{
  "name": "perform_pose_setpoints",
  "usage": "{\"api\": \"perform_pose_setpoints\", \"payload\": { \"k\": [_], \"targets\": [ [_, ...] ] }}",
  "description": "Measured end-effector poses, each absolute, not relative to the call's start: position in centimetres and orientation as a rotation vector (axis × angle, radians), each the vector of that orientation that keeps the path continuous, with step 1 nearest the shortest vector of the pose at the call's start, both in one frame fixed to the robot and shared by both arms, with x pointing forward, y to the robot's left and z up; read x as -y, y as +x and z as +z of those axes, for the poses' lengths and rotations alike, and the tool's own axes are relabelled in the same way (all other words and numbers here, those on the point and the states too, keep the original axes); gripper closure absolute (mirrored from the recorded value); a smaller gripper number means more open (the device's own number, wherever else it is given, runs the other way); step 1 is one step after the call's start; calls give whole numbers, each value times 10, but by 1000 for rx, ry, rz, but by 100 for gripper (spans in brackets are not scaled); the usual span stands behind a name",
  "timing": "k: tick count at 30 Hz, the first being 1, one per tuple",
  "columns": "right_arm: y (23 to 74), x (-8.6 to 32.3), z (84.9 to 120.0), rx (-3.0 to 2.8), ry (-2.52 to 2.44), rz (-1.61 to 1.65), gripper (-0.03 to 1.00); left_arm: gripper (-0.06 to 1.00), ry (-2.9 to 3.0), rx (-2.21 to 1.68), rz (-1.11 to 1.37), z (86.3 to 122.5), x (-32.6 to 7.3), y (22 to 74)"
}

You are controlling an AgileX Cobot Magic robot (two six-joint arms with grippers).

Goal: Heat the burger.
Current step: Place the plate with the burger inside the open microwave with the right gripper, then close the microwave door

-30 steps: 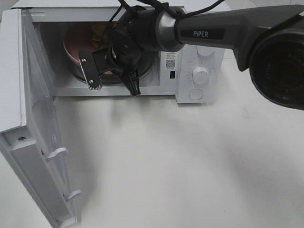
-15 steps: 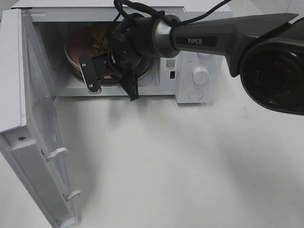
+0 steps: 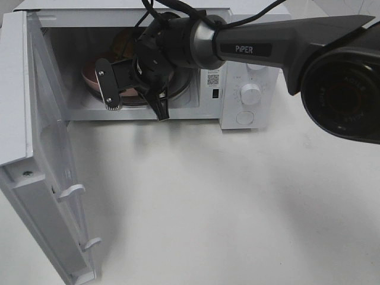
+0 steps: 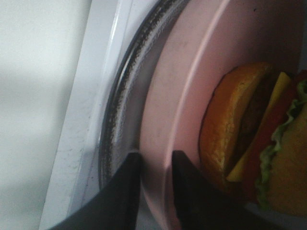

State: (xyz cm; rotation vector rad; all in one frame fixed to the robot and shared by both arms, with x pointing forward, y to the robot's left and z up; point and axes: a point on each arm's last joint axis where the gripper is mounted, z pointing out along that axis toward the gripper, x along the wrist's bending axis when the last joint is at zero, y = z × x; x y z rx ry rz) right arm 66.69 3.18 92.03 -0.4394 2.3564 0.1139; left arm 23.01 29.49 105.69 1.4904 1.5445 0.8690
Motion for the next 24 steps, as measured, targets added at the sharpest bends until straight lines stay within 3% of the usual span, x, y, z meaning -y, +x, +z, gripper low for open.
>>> {"api": "perform_pose_setpoints", "payload": {
  "k": [8, 19, 21, 24],
  "targets": [
    [667, -31, 922, -2369, -375, 134, 61, -2, 1490, -1544, 869, 1057, -295, 230],
    [657, -24, 919, -2393, -395, 121, 58, -2, 1490, -1544, 869, 1057, -295, 230],
    [652, -22, 927, -2366, -412, 159, 50, -2, 1490, -1544, 869, 1057, -295, 230],
    [650, -21, 929, -2359, -416, 167, 47, -2, 1490, -1544, 869, 1057, -295, 230]
  ]
}}
